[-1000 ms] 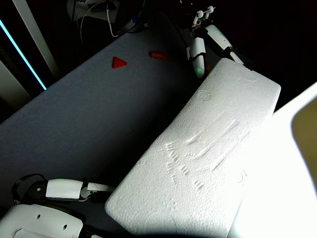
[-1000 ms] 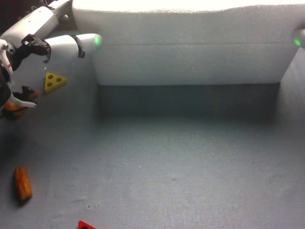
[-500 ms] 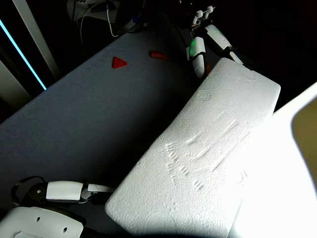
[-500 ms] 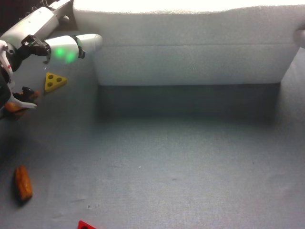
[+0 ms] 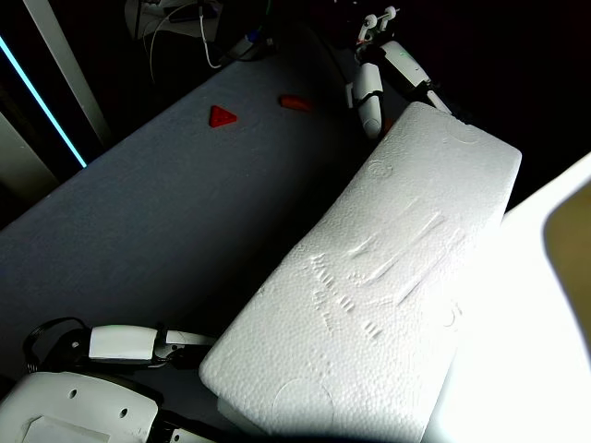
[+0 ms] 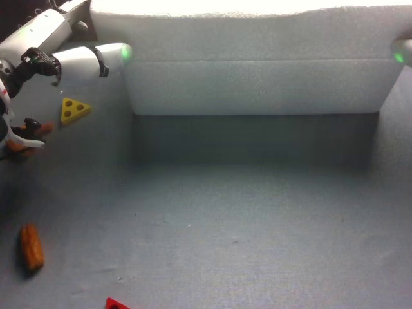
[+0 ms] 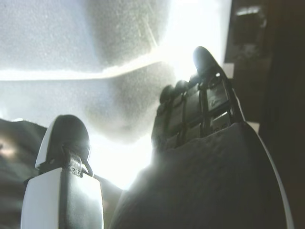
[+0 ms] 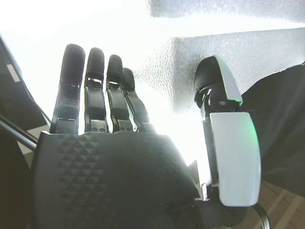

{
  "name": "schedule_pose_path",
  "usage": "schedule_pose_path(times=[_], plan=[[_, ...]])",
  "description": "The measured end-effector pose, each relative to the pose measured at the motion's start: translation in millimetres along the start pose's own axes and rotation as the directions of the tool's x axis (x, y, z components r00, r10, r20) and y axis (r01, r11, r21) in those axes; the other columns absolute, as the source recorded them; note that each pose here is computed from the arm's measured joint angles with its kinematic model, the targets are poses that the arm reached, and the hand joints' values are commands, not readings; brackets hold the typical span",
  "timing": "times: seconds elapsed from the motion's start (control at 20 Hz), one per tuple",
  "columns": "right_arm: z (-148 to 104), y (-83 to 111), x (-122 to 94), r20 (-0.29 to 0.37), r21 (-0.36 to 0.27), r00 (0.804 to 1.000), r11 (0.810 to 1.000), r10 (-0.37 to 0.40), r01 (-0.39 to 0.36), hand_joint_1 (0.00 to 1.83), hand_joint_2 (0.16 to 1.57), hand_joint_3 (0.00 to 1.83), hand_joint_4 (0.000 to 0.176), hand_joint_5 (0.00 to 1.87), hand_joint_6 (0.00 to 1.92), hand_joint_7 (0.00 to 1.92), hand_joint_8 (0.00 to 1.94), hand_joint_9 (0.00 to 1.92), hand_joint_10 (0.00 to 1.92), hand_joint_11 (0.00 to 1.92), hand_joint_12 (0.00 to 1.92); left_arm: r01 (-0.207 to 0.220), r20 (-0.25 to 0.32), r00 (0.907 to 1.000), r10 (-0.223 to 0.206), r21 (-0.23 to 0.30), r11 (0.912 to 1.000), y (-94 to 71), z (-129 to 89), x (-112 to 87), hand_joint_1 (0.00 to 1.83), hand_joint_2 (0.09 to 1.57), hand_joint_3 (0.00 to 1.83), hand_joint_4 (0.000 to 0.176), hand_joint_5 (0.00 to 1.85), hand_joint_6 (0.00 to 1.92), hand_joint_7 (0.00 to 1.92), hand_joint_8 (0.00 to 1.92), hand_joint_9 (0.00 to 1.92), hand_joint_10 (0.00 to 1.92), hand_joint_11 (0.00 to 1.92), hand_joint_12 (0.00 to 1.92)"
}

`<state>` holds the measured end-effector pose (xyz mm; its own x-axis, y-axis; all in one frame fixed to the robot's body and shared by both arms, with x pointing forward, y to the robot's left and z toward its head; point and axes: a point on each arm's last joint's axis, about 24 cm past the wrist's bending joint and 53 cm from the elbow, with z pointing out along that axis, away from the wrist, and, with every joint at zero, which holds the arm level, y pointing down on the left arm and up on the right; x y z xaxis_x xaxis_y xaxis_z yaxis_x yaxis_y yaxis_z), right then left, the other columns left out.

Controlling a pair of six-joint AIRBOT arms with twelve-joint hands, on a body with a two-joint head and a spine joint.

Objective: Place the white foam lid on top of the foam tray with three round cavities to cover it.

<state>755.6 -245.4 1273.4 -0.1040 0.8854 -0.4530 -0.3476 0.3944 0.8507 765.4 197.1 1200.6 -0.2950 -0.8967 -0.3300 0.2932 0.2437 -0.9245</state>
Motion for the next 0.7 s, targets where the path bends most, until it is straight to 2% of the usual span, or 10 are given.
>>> schedule_pose_path(times=[0.05, 0.1, 0.2, 0.3, 0.35, 0.4, 0.45, 0.5, 0.55, 0.7], plan=[[0.0, 0.0, -0.2, 0.001, 0.000, 1.000, 1.000, 0.000, 0.000, 0.52, 1.22, 0.00, 0.000, 0.00, 0.56, 0.13, 0.64, 0.00, 1.06, 0.00, 1.75, 0.001, 0.003, 1.0000, -0.001, 0.005, 1.0000, -1.4, 0.1, -0.7, 0.45, 1.17, 0.00, 0.000, 0.19, 0.00, 0.01, 0.00, 0.00, 0.00, 0.00, 0.76], [0.2, 0.3, -0.4, 0.002, 0.000, 1.000, 1.000, 0.001, -0.001, 0.54, 1.22, 0.00, 0.000, 0.00, 0.34, 0.10, 0.49, 0.00, 0.79, 0.00, 1.60, 0.001, 0.003, 1.0000, -0.001, 0.008, 1.0000, -2.0, 0.1, -0.8, 0.46, 1.17, 0.00, 0.000, 0.19, 0.00, 0.01, 0.00, 0.00, 0.00, 0.00, 0.71], [0.5, 1.2, -1.0, 0.004, -0.002, 1.000, 1.000, 0.006, -0.006, 0.53, 1.22, 0.00, 0.000, 0.00, 0.15, 0.07, 0.34, 0.00, 0.63, 0.00, 1.58, -0.003, 0.000, 1.0000, 0.003, 0.010, 0.9999, -2.6, 0.3, -0.1, 0.45, 1.16, 0.00, 0.000, 0.18, 0.00, 0.01, 0.00, 0.00, 0.00, 0.00, 0.69], [0.5, 2.2, -2.6, 0.010, -0.007, 1.000, 1.000, 0.010, -0.010, 0.54, 1.21, 0.00, 0.000, 0.00, 0.36, 0.15, 0.42, 0.00, 0.94, 0.00, 1.73, -0.008, -0.007, 0.9999, 0.008, 0.011, 0.9999, -3.4, 0.7, 1.7, 0.44, 1.16, 0.00, 0.000, 0.19, 0.00, 0.03, 0.00, 0.00, 0.00, 0.00, 0.77], [0.6, 3.2, -3.9, 0.015, -0.011, 1.000, 1.000, 0.011, -0.010, 0.55, 1.18, 0.00, 0.000, 0.00, 0.32, 0.11, 0.49, 0.00, 0.95, 0.00, 1.83, -0.008, -0.005, 1.0000, 0.008, 0.012, 0.9999, -4.0, 1.2, 0.9, 0.45, 1.15, 0.00, 0.000, 0.20, 0.00, 0.03, 0.00, 0.00, 0.00, 0.00, 0.79], [0.6, 2.8, -4.5, 0.017, -0.010, 1.000, 1.000, 0.013, -0.013, 0.54, 1.19, 0.00, 0.000, 0.00, 0.20, 0.03, 0.40, 0.00, 0.68, 0.00, 1.80, -0.012, -0.006, 0.9999, 0.012, 0.014, 0.9998, -4.3, 1.9, 1.2, 0.45, 1.15, 0.00, 0.000, 0.20, 0.00, 0.02, 0.00, 0.00, 0.00, 0.00, 0.75], [0.6, 2.3, -5.2, 0.020, -0.008, 1.000, 1.000, 0.016, -0.016, 0.50, 1.23, 0.01, 0.000, 0.00, 0.15, 0.02, 0.25, 0.00, 0.38, 0.00, 1.51, -0.009, -0.007, 0.9999, 0.009, 0.016, 0.9998, -5.1, 3.4, 2.3, 0.45, 1.16, 0.00, 0.000, 0.19, 0.00, 0.02, 0.00, 0.00, 0.00, 0.00, 0.74], [0.8, 1.5, -6.3, 0.022, -0.006, 1.000, 1.000, 0.015, -0.015, 0.50, 1.23, 0.01, 0.000, 0.00, 0.15, 0.02, 0.25, 0.00, 0.38, 0.00, 1.51, -0.007, -0.007, 1.0000, 0.007, 0.015, 0.9999, -5.1, 4.0, 3.0, 0.45, 1.16, 0.00, 0.000, 0.19, 0.00, 0.02, 0.00, 0.00, 0.00, 0.00, 0.74], [0.8, 1.3, -7.5, 0.025, -0.006, 1.000, 1.000, 0.017, -0.017, 0.52, 1.23, 0.00, 0.000, 0.00, 0.43, 0.18, 0.29, 0.00, 0.77, 0.00, 1.65, -0.010, -0.010, 0.9999, 0.010, 0.016, 0.9998, -5.3, 4.0, 3.7, 0.46, 1.16, 0.00, 0.000, 0.20, 0.00, 0.03, 0.00, 0.00, 0.00, 0.00, 0.75], [0.9, 0.2, -6.9, 0.023, -0.001, 1.000, 1.000, 0.020, -0.020, 0.53, 1.23, 0.00, 0.000, 0.00, 0.52, 0.14, 0.25, 0.00, 0.60, 0.00, 1.65, -0.009, -0.011, 0.9999, 0.009, 0.013, 0.9999, -4.5, 4.0, 3.8, 0.45, 1.16, 0.00, 0.000, 0.20, 0.00, 0.04, 0.00, 0.00, 0.00, 0.00, 0.71]])
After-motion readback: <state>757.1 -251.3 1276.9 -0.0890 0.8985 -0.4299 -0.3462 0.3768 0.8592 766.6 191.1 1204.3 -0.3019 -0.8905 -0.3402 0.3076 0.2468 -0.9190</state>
